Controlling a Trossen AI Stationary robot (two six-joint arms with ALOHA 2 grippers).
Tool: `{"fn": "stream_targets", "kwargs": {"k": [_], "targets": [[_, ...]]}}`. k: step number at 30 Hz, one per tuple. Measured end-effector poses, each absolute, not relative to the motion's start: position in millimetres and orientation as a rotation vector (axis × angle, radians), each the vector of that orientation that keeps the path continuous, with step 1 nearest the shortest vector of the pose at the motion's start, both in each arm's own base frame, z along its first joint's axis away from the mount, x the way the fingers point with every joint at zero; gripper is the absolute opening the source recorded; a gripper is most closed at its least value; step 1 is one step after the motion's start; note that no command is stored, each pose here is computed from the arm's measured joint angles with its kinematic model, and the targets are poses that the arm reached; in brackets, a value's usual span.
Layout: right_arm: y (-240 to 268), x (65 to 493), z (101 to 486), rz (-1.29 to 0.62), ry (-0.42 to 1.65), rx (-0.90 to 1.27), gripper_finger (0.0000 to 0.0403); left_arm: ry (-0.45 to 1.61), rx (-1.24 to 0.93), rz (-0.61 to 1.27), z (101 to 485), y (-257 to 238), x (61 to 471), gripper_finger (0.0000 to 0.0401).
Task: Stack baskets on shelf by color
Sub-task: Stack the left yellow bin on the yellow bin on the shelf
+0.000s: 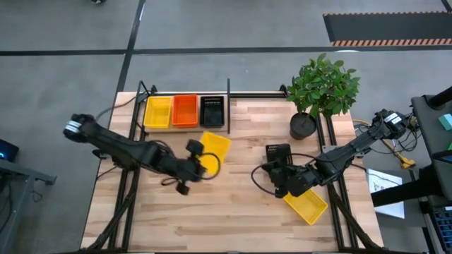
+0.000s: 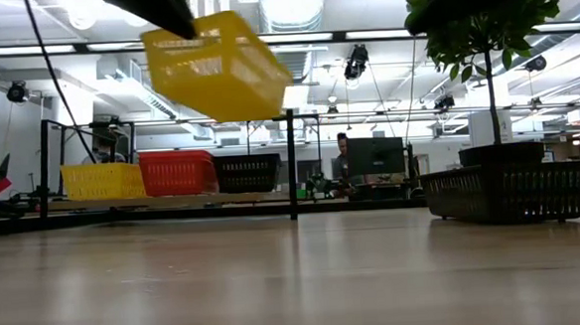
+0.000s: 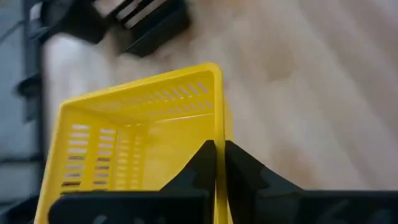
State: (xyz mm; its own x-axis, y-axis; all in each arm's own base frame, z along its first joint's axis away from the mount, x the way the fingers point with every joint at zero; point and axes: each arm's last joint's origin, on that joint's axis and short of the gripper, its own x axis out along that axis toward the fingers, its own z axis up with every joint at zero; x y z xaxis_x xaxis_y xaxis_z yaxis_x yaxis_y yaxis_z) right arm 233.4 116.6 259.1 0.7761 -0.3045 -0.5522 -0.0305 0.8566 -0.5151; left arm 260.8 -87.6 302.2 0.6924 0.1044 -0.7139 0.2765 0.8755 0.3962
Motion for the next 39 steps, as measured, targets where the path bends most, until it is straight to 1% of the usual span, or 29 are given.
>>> {"fn": "stream_targets", "kwargs": {"k": [4,7,14,21,26,33,39], "targets": [[118.4,235.5,261.2,-0.127,0.651,-0.540,0.0009,0.853,0.613,-0.032,321.1,-66.0,228.8,0.0001],[118.6,236.0,261.7,-0.126,0.644,-0.538,0.0009,0.876,0.643,0.018,332.9,-49.5,206.7,0.0001],[117.5,237.0,262.1,-0.126,0.641,-0.551,0.0009,0.914,0.598,0.177,351.2,-7.3,165.4,0.0000],[116.1,238.7,263.1,-0.124,0.634,-0.572,0.0009,1.005,0.525,0.316,354.2,18.9,130.1,0.0000],[116.1,238.8,263.1,-0.119,0.635,-0.583,0.0009,1.057,0.488,0.385,338.5,28.4,112.6,0.0000],[116.9,238.7,262.6,-0.092,0.639,-0.576,0.0009,1.108,0.500,0.401,312.4,32.6,97.6,0.0000],[116.8,238.8,262.6,-0.087,0.640,-0.592,0.0009,1.137,0.546,0.335,292.0,34.1,96.2,0.0000]]}}
